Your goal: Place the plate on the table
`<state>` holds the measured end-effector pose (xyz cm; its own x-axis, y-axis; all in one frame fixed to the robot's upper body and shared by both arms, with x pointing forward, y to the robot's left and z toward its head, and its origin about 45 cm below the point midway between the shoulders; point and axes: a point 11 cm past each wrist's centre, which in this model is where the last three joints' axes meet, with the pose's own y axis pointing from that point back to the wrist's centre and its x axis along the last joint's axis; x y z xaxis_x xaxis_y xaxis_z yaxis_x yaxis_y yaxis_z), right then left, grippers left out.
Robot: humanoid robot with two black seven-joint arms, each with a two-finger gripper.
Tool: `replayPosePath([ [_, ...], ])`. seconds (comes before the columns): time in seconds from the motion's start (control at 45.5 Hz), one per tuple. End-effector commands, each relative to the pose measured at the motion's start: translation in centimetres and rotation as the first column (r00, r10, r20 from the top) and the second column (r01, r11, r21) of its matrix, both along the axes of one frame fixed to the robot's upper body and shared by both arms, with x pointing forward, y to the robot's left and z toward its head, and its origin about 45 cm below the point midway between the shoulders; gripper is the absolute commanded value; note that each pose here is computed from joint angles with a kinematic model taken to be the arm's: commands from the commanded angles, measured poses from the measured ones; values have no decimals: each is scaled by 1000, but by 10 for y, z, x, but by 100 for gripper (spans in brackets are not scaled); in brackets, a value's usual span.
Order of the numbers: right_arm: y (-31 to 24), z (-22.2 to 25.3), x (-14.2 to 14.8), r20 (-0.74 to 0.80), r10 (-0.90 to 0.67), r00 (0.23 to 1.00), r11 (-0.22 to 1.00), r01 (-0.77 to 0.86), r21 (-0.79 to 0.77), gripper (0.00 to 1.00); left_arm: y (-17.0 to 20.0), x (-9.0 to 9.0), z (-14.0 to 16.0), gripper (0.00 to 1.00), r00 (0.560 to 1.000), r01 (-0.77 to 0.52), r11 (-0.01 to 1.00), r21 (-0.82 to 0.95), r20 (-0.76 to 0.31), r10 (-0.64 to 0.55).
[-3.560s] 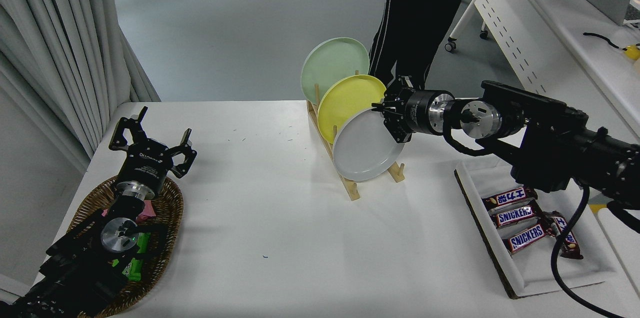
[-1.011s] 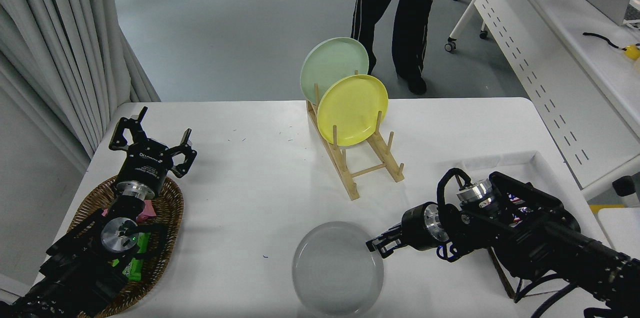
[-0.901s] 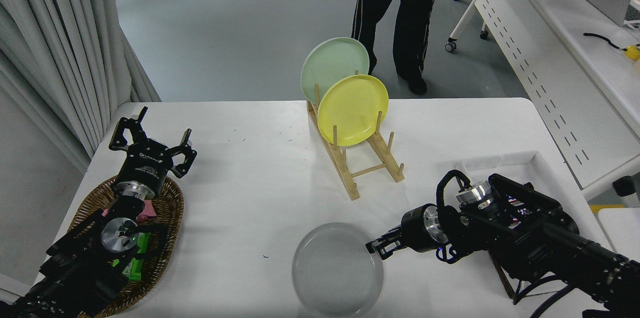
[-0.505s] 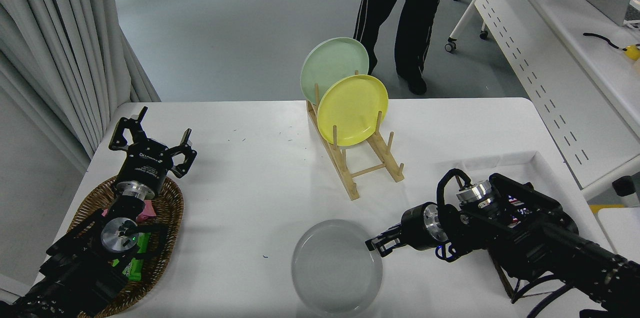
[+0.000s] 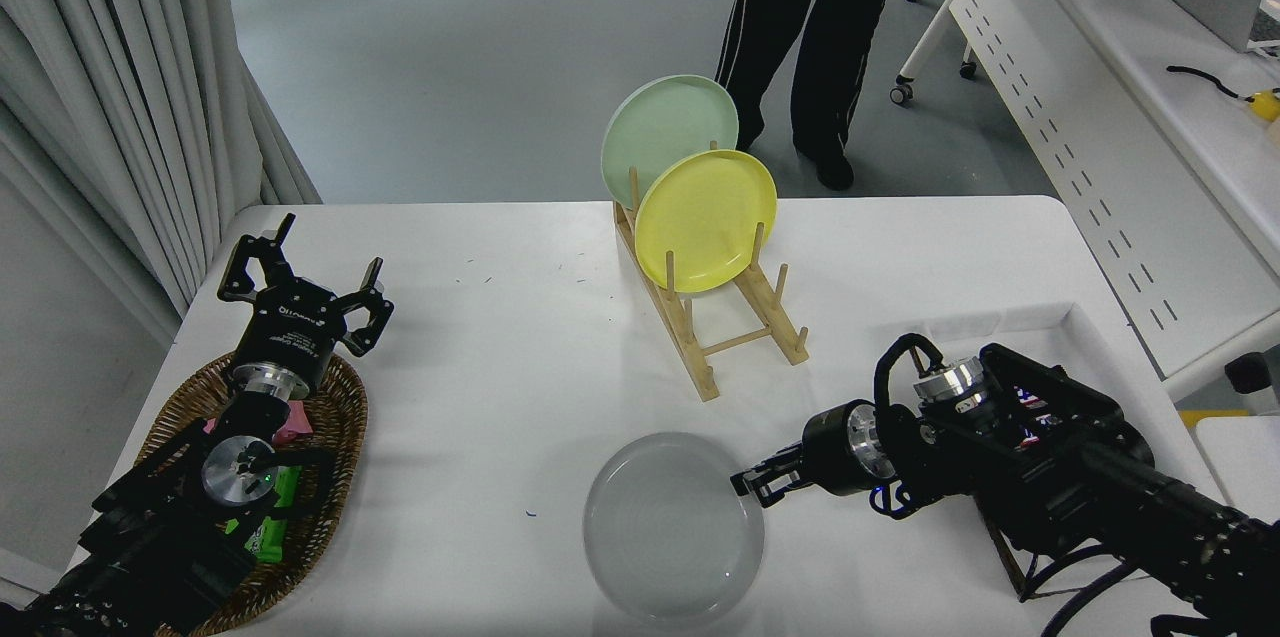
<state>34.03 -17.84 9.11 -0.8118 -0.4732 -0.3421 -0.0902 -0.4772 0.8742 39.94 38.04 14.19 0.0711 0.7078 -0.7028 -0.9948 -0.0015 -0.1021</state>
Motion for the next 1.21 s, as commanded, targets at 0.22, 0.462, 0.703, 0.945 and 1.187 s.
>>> replayPosePath([
  [0.22, -2, -4, 0, -6, -5, 1000, 1000, 5, -6, 0, 0, 0, 0, 100, 1000, 0, 1000, 0, 0, 0],
  [0.462, -1, -2, 1, -3, -7, 1000, 1000, 7, -2, 100, 0, 0, 0, 100, 1000, 0, 1000, 0, 0, 0],
  [0.703, 5, 5, 4, 17, 2, 1000, 1000, -2, 23, 100, 0, 0, 0, 100, 1000, 0, 1000, 0, 0, 0],
  [0.945, 27, 50, 14, 270, 83, 959, 976, -132, 170, 100, 0, 0, 0, 100, 1000, 0, 1000, 0, 0, 0],
  [1.187, 40, 88, 21, 535, 64, 842, 926, -251, 284, 100, 0, 0, 0, 100, 1000, 0, 1000, 0, 0, 0],
])
